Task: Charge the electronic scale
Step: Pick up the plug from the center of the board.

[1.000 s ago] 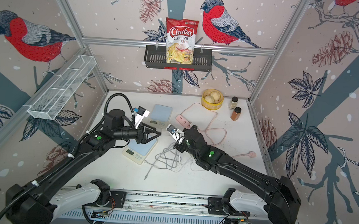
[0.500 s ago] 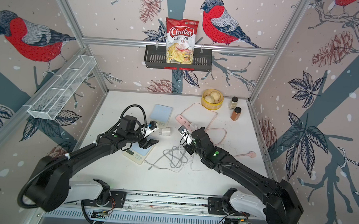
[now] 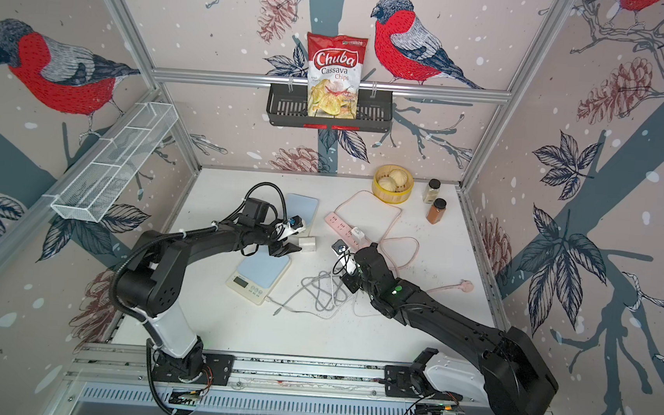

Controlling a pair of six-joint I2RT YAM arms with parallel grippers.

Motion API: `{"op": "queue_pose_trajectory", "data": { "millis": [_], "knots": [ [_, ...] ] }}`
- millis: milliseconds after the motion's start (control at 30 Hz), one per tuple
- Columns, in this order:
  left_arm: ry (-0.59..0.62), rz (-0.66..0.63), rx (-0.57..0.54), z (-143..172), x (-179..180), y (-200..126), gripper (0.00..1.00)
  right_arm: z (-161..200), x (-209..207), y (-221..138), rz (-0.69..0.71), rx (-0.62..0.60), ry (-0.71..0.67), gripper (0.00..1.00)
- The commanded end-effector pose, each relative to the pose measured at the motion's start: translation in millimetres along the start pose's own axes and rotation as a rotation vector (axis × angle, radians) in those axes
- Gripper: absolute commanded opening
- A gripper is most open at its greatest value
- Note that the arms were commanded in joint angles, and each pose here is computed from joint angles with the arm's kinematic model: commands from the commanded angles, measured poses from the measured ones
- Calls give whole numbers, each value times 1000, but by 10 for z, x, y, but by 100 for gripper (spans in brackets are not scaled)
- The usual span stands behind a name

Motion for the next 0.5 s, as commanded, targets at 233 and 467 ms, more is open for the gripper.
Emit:
{"op": "queue_pose_trajectory", "data": {
  "millis": [233, 467],
  "knots": [
    [12, 103, 51, 117, 98, 206, 58, 29, 0, 112, 11, 4, 5, 0],
    [27, 142, 65, 174, 72, 258, 54, 26, -11, 156, 18, 9, -6, 0]
  ]
}}
Point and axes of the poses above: each gripper's point midway between its finger pads, its own y axis out along the fingers, its own x axis along the line the jaws close on, z = x × y, the point moved 5 cm from there along -y, back along the fingers, and after that the axes turned 3 degrees about y, right-handed, at the moved point
